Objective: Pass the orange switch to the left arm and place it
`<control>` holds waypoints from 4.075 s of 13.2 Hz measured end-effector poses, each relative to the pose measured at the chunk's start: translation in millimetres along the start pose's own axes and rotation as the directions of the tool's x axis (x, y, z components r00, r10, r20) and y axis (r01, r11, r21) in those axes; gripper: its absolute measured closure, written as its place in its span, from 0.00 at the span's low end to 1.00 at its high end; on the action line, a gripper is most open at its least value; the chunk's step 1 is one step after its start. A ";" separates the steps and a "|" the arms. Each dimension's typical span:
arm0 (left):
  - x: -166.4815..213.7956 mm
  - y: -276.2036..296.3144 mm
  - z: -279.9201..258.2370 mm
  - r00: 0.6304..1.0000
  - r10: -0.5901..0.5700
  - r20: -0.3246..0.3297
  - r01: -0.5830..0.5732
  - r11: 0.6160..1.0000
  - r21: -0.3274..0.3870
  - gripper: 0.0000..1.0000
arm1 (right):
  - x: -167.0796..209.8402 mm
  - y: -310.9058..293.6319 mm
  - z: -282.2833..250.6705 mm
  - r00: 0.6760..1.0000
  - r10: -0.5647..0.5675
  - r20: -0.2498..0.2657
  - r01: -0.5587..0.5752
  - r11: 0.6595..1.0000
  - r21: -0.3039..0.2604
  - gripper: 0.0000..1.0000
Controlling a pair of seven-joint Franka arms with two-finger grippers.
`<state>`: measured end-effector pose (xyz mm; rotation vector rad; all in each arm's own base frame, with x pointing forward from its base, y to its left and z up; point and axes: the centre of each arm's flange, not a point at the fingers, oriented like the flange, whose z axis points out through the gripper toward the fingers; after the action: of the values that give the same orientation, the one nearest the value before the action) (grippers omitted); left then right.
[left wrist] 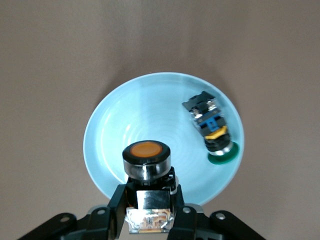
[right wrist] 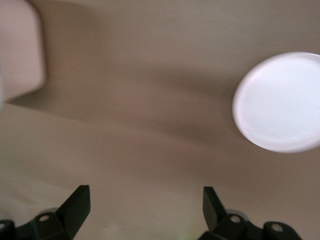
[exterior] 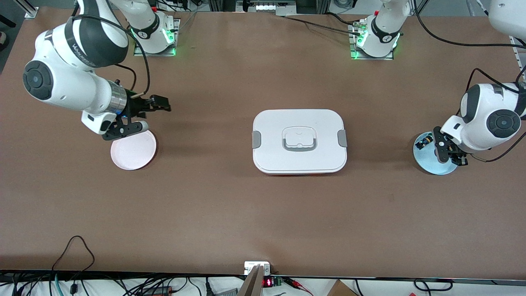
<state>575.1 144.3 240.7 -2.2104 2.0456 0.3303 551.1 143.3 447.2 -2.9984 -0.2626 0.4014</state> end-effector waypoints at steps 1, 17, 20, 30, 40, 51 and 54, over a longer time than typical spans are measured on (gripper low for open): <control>1.3 -0.6 9.7 1.000 0.006 -0.011 -0.006 1.000 0.001 0.60 | -3.0 11.5 -9.7 1.000 0.022 0.010 -0.021 0.997 -0.069 0.00; -5.6 -1.6 47.6 0.999 0.029 -0.018 -0.029 1.000 0.002 0.28 | -20.0 103.5 -126.6 0.975 0.149 -0.165 -0.171 0.977 -0.129 0.00; 2.9 -9.7 15.8 0.999 0.042 0.006 -0.042 0.999 -0.027 0.00 | -17.9 102.6 -122.3 0.974 0.140 -0.178 -0.165 0.978 -0.129 0.00; 72.9 -10.2 -192.8 0.949 -0.287 0.128 0.311 0.918 -0.246 0.00 | -29.3 90.9 -142.3 0.967 0.043 -0.253 -0.085 0.984 -0.159 0.00; 118.4 -2.6 -324.2 0.517 -0.852 0.082 0.842 0.488 -0.231 0.00 | -32.2 92.3 -138.6 0.974 0.050 -0.219 -0.086 0.983 -0.160 0.00; 114.8 56.7 -355.5 0.035 -0.995 -0.094 0.980 0.052 -0.190 0.00 | -33.0 99.4 -139.1 0.973 0.067 -0.222 -0.102 0.984 -0.147 0.00; 116.6 65.6 -362.1 0.038 -0.996 -0.086 0.978 0.055 -0.204 0.00 | -33.1 99.9 -139.3 0.973 0.068 -0.222 -0.102 0.984 -0.144 0.00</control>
<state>547.9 -57.0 568.9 -3.1135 -0.0439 -0.0149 572.8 28.1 576.6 -3.1789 -0.1524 0.0604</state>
